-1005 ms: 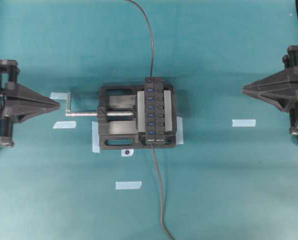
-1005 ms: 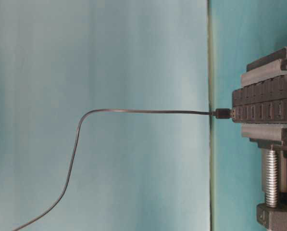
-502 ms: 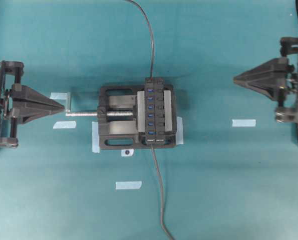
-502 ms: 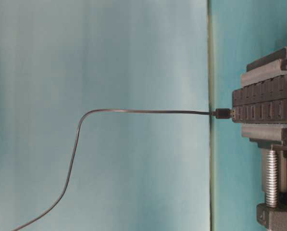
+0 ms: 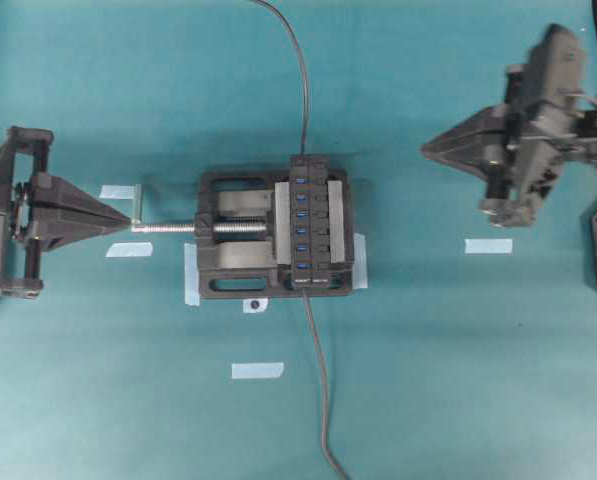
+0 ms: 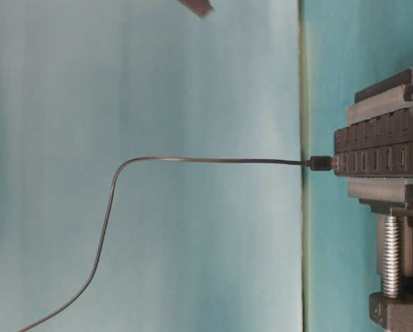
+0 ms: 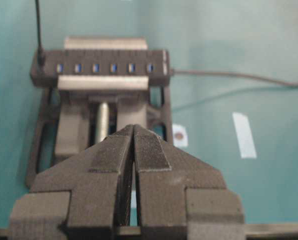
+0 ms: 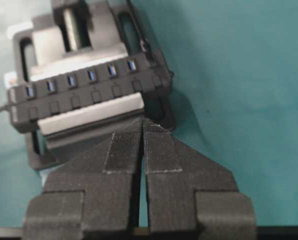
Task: Insert the USB into the center port of the fixed hub
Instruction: 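Move the right gripper toward the USB plug at the hub's end, then lower the open right gripper over the black USB plug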
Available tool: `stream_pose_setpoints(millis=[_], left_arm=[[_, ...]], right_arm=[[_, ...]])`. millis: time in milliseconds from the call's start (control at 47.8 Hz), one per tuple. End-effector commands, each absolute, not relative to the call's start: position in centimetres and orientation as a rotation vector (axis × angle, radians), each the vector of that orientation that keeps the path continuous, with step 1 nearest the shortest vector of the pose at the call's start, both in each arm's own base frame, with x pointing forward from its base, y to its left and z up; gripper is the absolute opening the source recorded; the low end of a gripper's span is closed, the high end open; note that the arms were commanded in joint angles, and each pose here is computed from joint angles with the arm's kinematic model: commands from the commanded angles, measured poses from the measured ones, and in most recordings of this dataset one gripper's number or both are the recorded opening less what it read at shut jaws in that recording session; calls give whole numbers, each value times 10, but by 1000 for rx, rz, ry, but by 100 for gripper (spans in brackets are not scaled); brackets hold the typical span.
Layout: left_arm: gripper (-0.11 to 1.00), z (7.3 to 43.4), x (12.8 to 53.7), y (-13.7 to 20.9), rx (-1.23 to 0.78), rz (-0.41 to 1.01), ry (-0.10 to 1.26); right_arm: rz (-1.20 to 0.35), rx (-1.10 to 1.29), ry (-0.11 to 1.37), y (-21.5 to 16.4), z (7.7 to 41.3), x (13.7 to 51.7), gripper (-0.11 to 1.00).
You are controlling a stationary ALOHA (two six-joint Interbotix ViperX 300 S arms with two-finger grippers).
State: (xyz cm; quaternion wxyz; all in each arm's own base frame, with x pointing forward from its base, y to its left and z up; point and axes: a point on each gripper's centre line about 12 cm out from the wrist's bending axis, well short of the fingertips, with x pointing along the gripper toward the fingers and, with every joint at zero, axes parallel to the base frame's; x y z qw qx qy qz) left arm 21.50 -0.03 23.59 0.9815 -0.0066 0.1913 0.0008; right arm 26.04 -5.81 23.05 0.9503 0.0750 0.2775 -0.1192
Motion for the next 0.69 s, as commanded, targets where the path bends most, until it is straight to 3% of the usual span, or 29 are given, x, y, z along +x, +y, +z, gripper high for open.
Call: stream_pose_setpoints(millis=[0, 670], left_arm=[[0, 243, 221, -1, -13, 0, 374], [0, 235, 235, -1, -13, 1, 480]], right_arm=[[-248, 142, 556, -63, 240, 272, 1], [-230, 71, 729, -80, 214, 324, 1]])
